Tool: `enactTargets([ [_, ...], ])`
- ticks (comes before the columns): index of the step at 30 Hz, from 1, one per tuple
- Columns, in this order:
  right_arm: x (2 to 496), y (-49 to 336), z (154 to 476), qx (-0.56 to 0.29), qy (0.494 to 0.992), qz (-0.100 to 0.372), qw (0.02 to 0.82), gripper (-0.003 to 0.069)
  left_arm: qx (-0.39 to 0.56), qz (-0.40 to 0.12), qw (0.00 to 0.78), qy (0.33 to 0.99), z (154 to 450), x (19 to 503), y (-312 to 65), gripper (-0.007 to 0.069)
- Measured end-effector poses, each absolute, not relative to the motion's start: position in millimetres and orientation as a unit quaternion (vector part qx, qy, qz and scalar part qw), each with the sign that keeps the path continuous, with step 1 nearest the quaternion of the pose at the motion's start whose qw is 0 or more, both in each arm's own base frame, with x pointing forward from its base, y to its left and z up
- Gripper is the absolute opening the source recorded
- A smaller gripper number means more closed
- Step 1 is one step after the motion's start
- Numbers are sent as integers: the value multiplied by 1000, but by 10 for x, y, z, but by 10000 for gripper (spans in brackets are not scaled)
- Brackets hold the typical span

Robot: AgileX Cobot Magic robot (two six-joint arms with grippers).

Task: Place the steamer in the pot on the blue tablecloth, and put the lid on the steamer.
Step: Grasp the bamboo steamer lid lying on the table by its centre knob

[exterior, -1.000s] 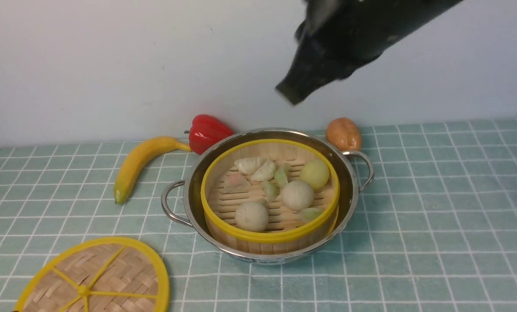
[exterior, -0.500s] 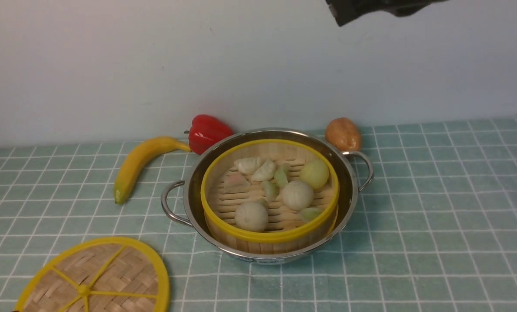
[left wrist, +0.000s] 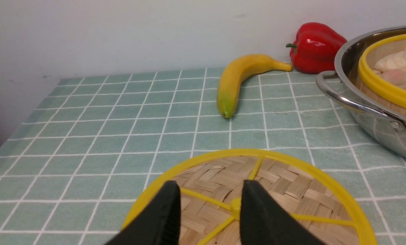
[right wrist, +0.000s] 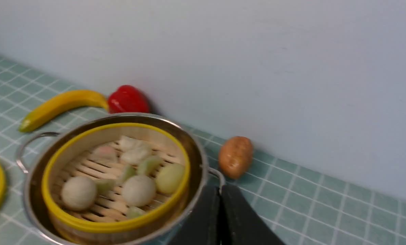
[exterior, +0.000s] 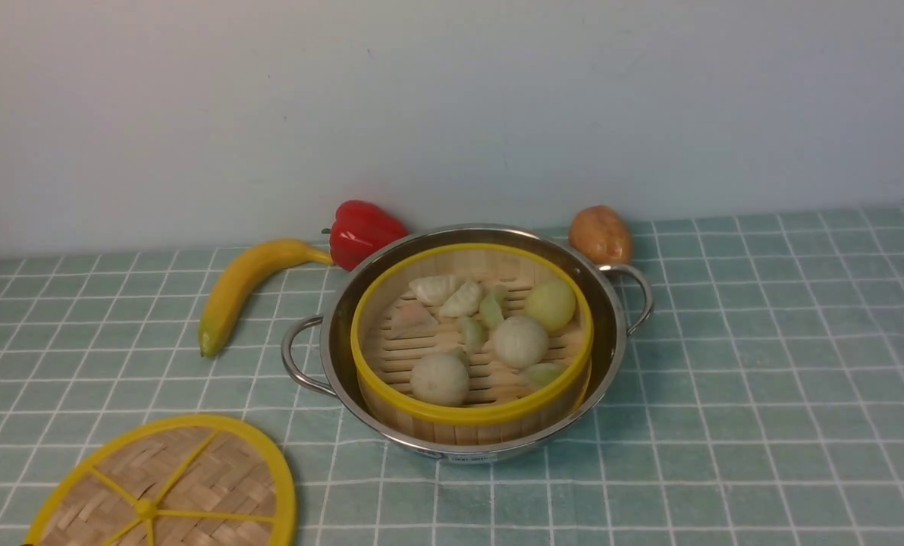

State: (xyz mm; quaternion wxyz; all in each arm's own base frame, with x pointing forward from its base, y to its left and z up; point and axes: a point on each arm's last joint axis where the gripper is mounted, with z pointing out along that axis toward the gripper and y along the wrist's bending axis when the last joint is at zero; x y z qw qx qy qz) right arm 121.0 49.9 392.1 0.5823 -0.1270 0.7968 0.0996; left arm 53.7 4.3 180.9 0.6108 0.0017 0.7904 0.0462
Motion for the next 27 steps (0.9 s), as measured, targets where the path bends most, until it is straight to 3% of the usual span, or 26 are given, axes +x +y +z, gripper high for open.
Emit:
enactTargets([
  [5,769,104,3406,-54,744,57,664,26,2,46,611,790,1809,537,43,243],
  [12,530,8,2787,-9,659,20,752,46,2,46,611,790,1809,537,43,243],
  [17,564,11,2169,10,684,30,729,61,2,46,611,790,1809,537,43,243],
  [27,563,-34,1915,58,750,35,658,90,2,46,611,790,1809,537,43,243],
])
